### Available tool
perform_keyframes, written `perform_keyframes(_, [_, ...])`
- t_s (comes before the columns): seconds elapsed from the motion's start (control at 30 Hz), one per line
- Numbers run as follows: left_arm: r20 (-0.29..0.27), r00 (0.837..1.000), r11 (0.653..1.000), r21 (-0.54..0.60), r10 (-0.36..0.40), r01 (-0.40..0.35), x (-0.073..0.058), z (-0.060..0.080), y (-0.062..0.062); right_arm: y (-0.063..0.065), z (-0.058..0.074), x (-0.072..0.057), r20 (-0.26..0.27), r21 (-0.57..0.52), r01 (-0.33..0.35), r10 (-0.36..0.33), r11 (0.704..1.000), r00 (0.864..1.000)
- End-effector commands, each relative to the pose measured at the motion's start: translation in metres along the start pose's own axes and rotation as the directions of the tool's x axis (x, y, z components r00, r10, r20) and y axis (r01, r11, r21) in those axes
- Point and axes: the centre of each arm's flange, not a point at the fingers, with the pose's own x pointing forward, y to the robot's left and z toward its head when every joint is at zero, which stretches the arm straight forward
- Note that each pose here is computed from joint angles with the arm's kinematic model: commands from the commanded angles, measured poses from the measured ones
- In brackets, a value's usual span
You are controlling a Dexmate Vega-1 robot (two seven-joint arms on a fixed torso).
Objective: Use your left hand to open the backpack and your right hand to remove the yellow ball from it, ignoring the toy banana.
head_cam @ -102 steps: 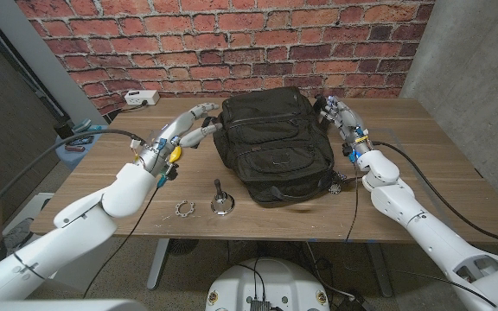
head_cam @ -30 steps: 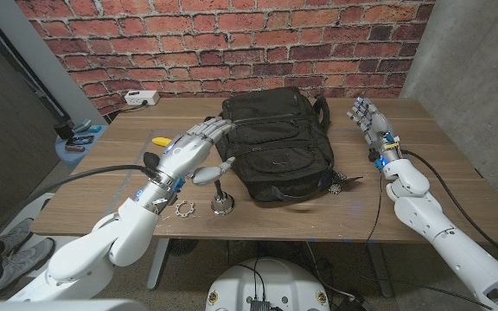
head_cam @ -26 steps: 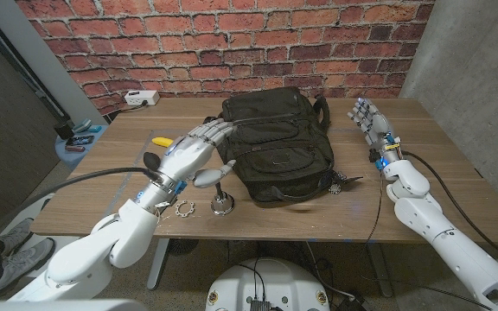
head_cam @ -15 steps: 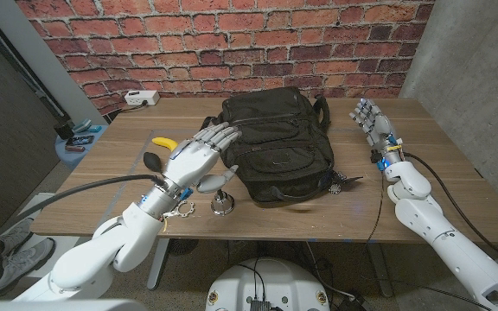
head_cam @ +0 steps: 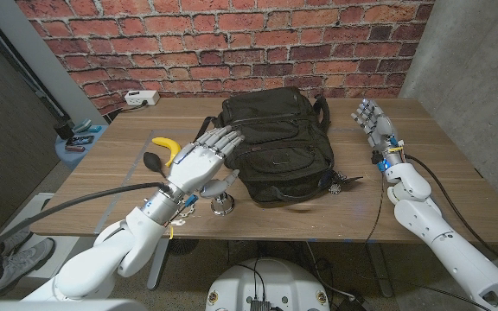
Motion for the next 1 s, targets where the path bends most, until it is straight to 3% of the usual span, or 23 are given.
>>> perform_keyframes(0.03, [-0.008,0.999,0.997,0.053,-0.047,0.047,-0.01,0.005,-0.006,-0.001,0.0,-0.003,0.017,0.014,0.003,-0.003,1.0,1.0])
perform_keyframes(0.27, [-0.021,0.999,0.997,0.076,-0.032,0.033,-0.014,0.007,-0.012,-0.001,-0.003,-0.003,0.025,0.022,0.0,-0.001,1.0,1.0])
perform_keyframes(0.8, [-0.037,0.999,0.995,0.099,0.035,-0.031,-0.008,0.018,-0.02,-0.011,-0.007,-0.004,0.028,0.043,0.016,-0.017,0.999,0.999])
perform_keyframes(1.0, [-0.043,0.999,0.996,0.087,0.02,-0.017,-0.006,0.02,-0.025,-0.014,-0.006,-0.003,0.028,0.039,0.018,-0.019,0.999,0.999])
